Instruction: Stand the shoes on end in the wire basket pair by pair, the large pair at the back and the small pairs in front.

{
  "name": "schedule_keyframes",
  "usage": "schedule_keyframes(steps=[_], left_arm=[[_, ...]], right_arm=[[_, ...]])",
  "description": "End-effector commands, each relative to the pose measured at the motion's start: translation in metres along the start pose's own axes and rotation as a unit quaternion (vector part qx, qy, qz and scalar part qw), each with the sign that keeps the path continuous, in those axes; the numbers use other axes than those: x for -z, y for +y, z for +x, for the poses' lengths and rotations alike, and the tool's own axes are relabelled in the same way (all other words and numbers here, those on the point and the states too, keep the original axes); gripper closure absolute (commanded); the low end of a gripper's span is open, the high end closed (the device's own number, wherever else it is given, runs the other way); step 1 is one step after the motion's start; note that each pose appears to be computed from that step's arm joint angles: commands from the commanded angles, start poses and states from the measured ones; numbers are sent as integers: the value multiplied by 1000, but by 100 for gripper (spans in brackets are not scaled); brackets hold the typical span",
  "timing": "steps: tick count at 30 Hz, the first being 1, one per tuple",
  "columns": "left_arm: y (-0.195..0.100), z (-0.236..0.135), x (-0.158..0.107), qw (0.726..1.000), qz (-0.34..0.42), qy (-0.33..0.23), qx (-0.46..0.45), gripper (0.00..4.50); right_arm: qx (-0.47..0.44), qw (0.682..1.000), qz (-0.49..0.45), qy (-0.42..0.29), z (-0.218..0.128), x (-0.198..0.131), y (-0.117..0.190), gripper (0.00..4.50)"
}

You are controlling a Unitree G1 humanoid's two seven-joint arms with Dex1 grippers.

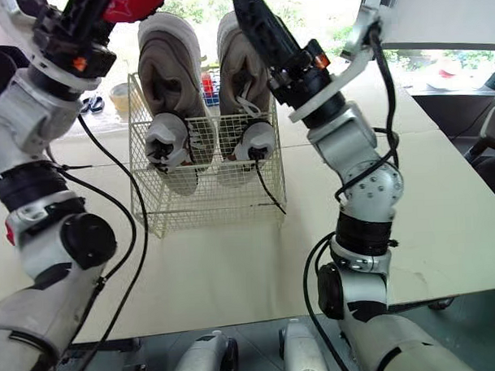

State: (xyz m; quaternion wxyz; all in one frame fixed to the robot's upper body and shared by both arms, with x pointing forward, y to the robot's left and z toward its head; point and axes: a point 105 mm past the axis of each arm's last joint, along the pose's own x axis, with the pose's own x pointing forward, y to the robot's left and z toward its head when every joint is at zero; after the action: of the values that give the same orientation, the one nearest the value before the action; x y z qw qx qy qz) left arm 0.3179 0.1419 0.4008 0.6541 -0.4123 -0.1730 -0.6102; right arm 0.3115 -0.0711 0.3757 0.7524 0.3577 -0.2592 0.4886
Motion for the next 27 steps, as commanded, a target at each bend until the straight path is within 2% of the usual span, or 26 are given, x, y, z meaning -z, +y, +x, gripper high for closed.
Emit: schedule_keyframes(steps=[1, 9, 21, 22, 23, 25, 27], left_arm=[[-18, 7, 1, 999, 11, -28, 32, 426], [-17, 7, 26, 999, -22, -14, 24, 426], [2, -1, 54, 999, -25, 38, -24, 426], [3, -1, 54, 999, -24, 37, -24, 426], [3, -1, 54, 999, -23, 38, -25, 426], [3, -2, 56, 999, -17, 45, -26, 426], [0, -4, 59, 998, -9, 54, -17, 321]], right_arm=[[-39, 999, 0, -36, 18, -10, 22, 7], [-67, 995, -68, -17, 32, -8, 31, 7], [-92, 993, -68, -12, 37, -5, 43, 7], [-93, 993, -68, -11, 37, -4, 42, 57], [-93, 993, -68, -9, 36, -4, 42, 82], [-94, 993, -69, -6, 36, -3, 42, 180], [-96, 993, -71, -3, 37, -3, 42, 279]])
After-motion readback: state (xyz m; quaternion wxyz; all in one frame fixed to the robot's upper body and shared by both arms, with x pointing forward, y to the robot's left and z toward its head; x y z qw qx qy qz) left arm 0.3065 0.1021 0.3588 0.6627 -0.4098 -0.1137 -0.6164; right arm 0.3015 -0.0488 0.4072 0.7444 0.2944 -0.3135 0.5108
